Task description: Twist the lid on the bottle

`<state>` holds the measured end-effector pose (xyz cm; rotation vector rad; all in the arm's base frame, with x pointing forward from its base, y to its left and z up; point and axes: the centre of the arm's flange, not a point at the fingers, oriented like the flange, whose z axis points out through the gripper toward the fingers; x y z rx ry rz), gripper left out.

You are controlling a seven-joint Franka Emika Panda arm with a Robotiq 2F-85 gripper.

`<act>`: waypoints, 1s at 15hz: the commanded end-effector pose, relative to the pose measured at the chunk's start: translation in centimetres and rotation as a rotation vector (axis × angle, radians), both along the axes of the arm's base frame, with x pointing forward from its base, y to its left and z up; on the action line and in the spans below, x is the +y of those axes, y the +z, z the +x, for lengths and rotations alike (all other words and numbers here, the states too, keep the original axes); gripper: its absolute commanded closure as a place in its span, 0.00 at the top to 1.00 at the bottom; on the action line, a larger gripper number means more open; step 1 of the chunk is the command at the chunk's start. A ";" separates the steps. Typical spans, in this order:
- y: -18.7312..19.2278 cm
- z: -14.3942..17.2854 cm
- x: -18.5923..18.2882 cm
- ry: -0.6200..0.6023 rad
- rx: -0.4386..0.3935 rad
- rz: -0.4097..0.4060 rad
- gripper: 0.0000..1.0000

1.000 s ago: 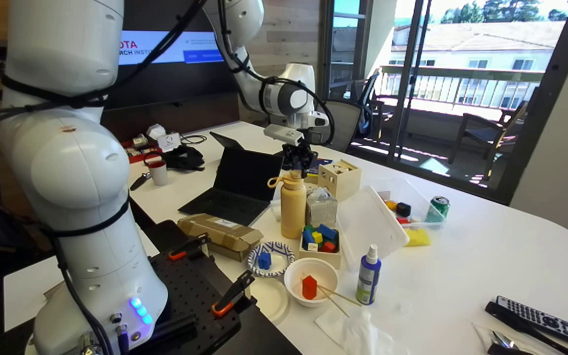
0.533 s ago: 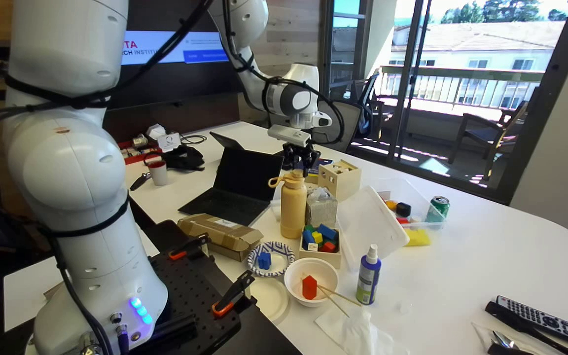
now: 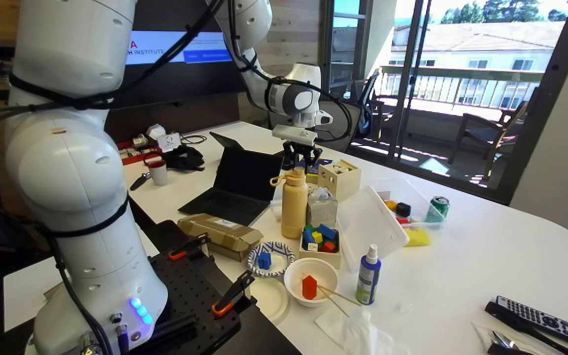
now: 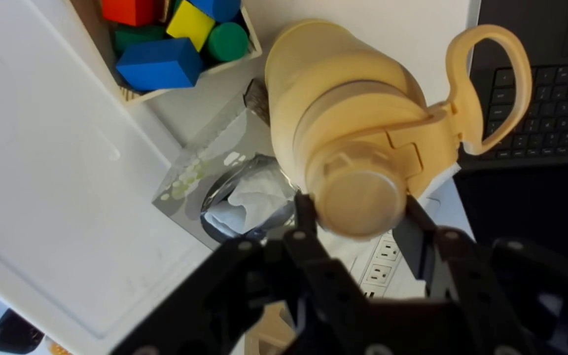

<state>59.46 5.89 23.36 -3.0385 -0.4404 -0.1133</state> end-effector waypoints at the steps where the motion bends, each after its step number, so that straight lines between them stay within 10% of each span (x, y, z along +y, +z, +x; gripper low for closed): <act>1: -0.7 0.1 -0.4 0.094 0.039 0.009 0.19; 15: -1.3 -0.4 0.4 0.472 0.059 -0.020 0.19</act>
